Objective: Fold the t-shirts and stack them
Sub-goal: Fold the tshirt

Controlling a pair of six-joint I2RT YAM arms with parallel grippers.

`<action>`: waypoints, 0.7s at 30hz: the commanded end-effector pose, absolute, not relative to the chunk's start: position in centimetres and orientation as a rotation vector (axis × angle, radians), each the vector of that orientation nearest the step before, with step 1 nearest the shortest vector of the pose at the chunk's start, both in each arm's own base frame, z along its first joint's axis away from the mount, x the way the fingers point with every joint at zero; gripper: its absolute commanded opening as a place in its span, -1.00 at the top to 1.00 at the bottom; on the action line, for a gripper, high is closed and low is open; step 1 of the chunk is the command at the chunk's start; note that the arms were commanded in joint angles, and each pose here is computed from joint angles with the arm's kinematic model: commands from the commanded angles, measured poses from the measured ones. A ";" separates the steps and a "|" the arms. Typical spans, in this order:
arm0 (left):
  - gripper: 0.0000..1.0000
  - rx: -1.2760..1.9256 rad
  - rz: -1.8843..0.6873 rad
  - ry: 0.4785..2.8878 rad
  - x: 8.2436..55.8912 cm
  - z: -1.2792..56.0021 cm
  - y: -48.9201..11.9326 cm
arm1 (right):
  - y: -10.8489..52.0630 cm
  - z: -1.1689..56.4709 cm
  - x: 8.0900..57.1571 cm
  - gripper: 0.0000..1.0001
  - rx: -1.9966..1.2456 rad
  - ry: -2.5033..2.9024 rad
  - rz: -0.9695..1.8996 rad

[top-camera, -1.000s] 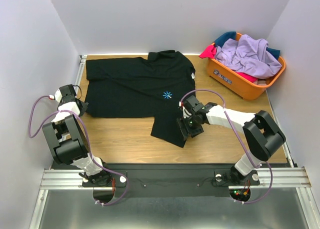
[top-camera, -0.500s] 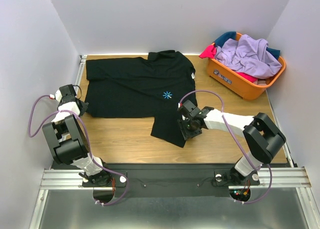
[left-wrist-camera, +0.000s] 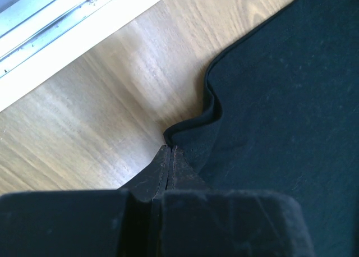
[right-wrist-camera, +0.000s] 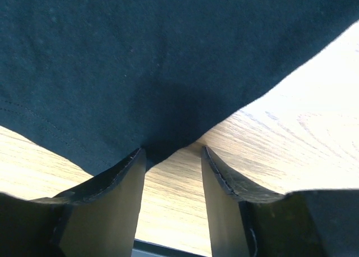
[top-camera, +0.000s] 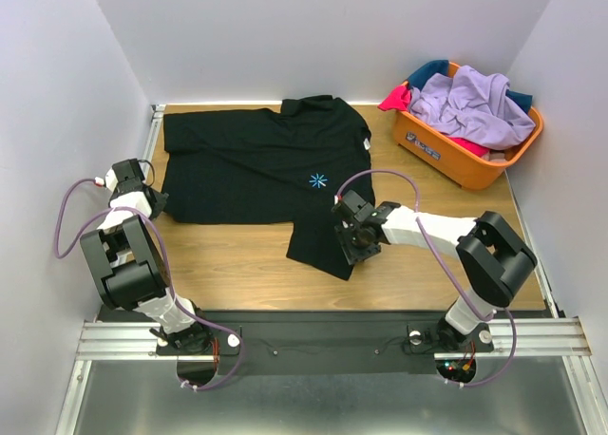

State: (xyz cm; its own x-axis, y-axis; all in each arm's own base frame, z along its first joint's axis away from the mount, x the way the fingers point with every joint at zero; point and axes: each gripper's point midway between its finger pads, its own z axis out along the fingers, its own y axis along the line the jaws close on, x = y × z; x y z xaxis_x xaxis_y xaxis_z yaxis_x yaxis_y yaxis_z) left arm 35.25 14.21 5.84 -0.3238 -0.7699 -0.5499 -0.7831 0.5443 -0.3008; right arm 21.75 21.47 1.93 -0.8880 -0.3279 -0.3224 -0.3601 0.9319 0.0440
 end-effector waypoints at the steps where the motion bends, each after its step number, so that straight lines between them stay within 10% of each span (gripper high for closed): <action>1: 1.00 -1.215 0.017 2.081 36.9 7.4 15.1 | 23.4 2.2 23.9 -0.02 -0.514 2.700 0.167; 13: 1.00 -1.222 0.021 2.089 36.7 6.9 15.1 | 24.0 1.2 23.7 -0.19 -0.585 2.708 0.132; 21: 1.00 -1.222 0.022 2.091 36.6 6.7 15.0 | 22.6 -2.4 23.1 0.34 -0.619 2.764 -0.002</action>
